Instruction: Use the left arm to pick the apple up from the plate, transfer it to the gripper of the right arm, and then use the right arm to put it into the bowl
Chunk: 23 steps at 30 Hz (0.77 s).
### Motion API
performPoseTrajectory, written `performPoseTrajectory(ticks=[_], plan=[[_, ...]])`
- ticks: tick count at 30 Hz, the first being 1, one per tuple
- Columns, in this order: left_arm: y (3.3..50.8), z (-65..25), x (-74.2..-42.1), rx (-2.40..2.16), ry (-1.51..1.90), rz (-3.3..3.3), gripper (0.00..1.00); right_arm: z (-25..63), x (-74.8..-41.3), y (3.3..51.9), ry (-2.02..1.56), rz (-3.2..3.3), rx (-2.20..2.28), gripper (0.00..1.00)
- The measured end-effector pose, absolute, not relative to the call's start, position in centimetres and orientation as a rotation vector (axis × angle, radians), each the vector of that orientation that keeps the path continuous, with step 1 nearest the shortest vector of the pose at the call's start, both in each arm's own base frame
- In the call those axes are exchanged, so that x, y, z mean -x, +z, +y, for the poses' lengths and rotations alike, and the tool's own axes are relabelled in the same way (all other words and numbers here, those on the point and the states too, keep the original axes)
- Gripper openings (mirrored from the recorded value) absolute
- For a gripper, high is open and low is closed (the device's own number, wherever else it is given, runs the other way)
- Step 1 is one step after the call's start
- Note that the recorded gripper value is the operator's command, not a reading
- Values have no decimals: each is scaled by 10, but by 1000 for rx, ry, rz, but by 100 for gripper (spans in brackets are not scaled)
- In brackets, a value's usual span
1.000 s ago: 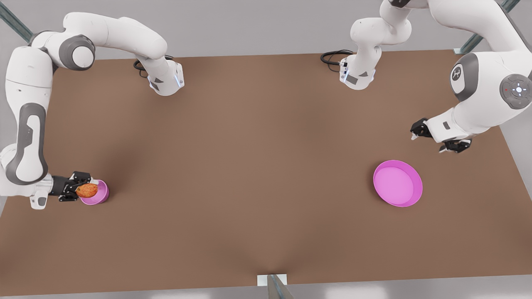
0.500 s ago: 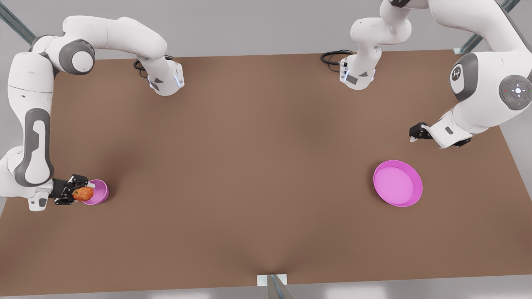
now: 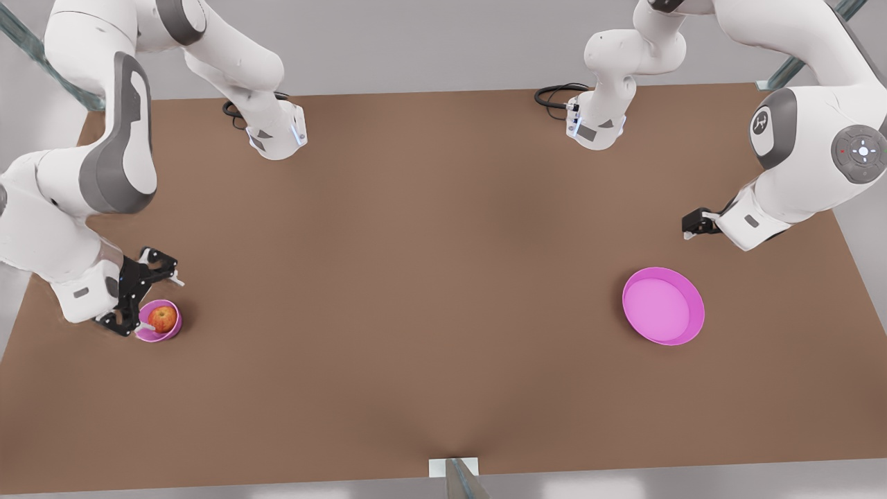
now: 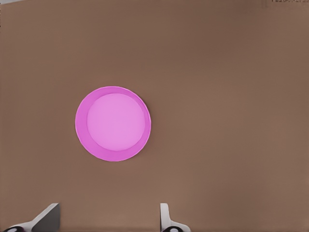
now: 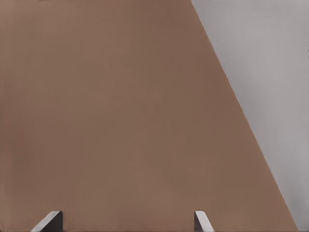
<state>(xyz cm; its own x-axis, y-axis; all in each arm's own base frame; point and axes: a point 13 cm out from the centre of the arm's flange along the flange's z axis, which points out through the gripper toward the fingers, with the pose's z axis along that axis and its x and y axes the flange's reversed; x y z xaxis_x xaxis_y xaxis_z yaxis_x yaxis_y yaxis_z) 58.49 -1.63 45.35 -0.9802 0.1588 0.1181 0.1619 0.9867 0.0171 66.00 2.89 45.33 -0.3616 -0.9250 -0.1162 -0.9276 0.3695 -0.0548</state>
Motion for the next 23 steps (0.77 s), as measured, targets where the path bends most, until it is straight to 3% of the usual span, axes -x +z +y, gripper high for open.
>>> performPoseTrajectory(ticks=[2, 5, 23], plan=[[453, -16, -587, 230, -42, -3017, 100, 60, -633, 480, -57, 2584, 1657, 100], [453, -16, -600, 212, -45, -3031, 100, 41, -613, 474, -79, 2798, 1436, 100], [453, -15, -608, 148, -50, -3043, 100, 17, -602, 454, -32, 3197, 458, 100]])
